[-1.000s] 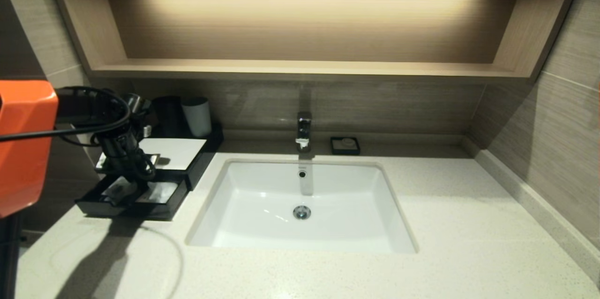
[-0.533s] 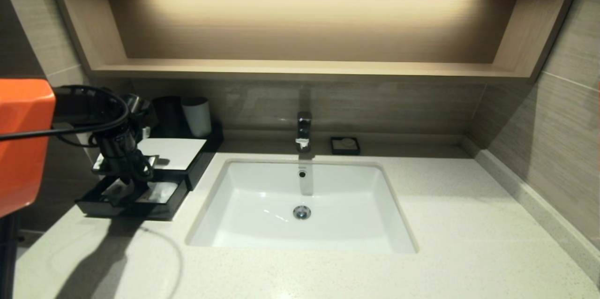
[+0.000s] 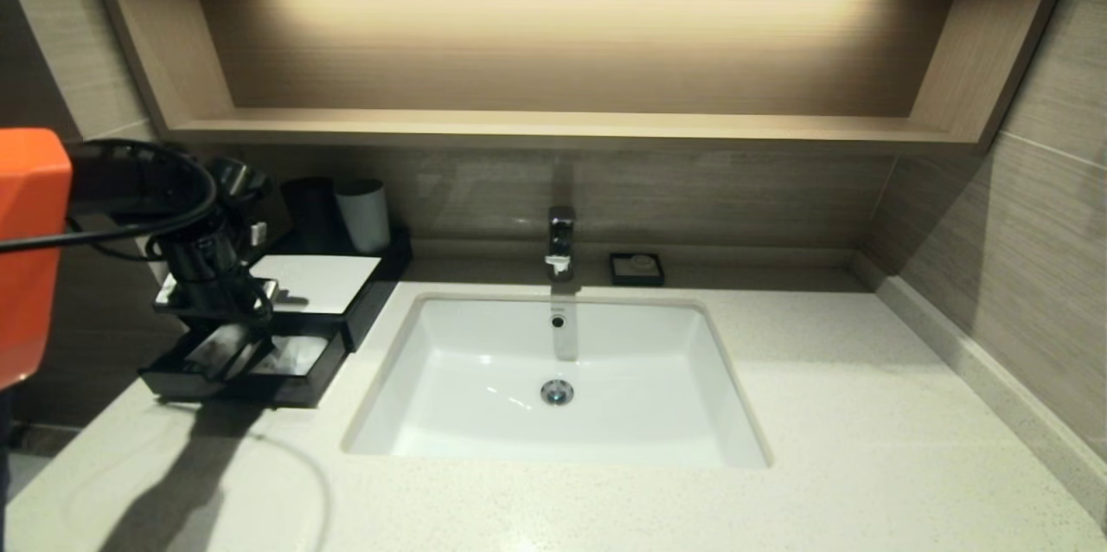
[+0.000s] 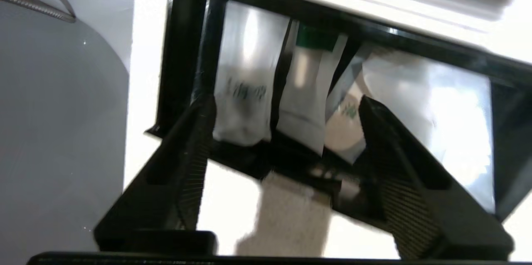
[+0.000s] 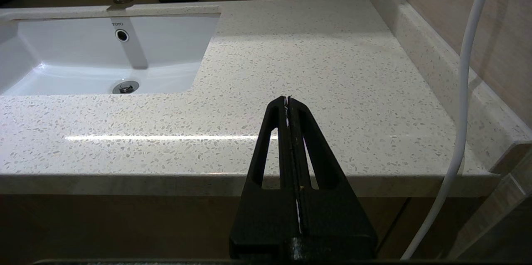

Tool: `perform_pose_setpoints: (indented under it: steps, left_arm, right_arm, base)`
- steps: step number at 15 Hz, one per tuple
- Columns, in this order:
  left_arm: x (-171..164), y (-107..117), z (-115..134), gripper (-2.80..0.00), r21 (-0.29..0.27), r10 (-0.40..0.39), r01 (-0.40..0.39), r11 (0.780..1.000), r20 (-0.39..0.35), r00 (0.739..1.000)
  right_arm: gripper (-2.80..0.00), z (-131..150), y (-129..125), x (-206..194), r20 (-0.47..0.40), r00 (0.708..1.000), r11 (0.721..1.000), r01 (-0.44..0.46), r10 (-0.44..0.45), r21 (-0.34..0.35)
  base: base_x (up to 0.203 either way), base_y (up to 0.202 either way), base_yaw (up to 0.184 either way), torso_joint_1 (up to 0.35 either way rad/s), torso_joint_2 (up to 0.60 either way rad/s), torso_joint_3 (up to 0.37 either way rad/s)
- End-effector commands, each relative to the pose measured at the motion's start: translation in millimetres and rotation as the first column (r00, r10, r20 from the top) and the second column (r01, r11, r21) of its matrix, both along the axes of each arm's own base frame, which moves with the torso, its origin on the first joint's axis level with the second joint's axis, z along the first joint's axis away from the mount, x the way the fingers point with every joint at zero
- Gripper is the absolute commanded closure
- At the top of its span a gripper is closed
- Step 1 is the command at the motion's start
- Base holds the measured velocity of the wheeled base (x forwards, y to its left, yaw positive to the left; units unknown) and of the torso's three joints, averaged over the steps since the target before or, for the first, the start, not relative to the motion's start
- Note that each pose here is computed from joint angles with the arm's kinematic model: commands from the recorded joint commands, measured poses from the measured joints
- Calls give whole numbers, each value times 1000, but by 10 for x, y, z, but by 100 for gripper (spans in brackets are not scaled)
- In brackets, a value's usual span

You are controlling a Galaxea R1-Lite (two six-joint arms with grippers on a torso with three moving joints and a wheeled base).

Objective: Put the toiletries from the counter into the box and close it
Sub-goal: Place the bathroom toiletry into the drawer

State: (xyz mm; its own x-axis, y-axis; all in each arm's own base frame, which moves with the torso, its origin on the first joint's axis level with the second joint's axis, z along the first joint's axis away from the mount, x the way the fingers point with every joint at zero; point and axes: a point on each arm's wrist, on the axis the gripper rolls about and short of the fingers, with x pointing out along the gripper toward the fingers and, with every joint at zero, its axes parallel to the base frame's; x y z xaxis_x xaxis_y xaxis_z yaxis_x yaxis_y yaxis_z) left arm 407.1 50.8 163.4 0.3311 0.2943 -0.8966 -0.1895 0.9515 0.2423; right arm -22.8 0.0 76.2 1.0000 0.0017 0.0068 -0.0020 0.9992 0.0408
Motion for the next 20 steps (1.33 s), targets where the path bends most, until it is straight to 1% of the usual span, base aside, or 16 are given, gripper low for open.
perform_pose_setpoints:
  steps: [1,4,5,6,8,12,13,14,15,16,20]
  left_arm:
    - [-157,-27,281,-280,3,-2,2,1000,43,999]
    - [-363,-51,540,-280,5,-3,3,1000,73,997]
    - [-438,-59,593,-280,4,-4,3,1000,69,998]
    - [-519,-66,618,-280,-2,-4,4,1000,50,999]
    - [-661,-76,592,-280,-23,-3,3,1000,1,1000]
    - [-881,-102,405,-280,-85,-16,7,996,-101,995]
    - [-895,-108,369,-184,-105,-21,9,994,-114,993]
    - [-901,-116,344,0,-125,-26,11,992,-120,992]
    - [-901,-122,334,0,-143,-30,12,990,-124,992]
    - [-901,-123,315,0,-149,-32,11,989,-135,990]
    - [-876,-128,167,0,-158,-36,7,987,-181,983]
  right_arm:
    - [0,1,0,1,-1,1000,1000,0,0,1]
    - [0,1,0,1,-1,1000,1000,0,0,1]
    - [0,1,0,1,-1,1000,1000,0,0,1]
    - [0,1,0,1,-1,1000,1000,0,0,1]
    - [0,1,0,1,-1,1000,1000,0,0,1]
    - [0,1,0,1,-1,1000,1000,0,0,1]
    - [0,1,0,1,-1,1000,1000,0,0,1]
    - [0,1,0,1,-1,1000,1000,0,0,1]
    - [0,1,0,1,-1,1000,1000,0,0,1]
    - [0,1,0,1,-1,1000,1000,0,0,1]
    - [0,1,0,1,-1,1000,1000,0,0,1]
  base:
    - [0,0,0,0,0,0]
    - [0,0,0,0,0,0]
    - [0,0,0,0,0,0]
    - [0,0,0,0,0,0]
    - [0,0,0,0,0,0]
    - [0,0,0,0,0,0]
    - [0,0,0,0,0,0]
    - [0,0,0,0,0,0]
    - [0,0,0,0,0,0]
    - [0,0,0,0,0,0]
    - [0,0,0,0,0,0]
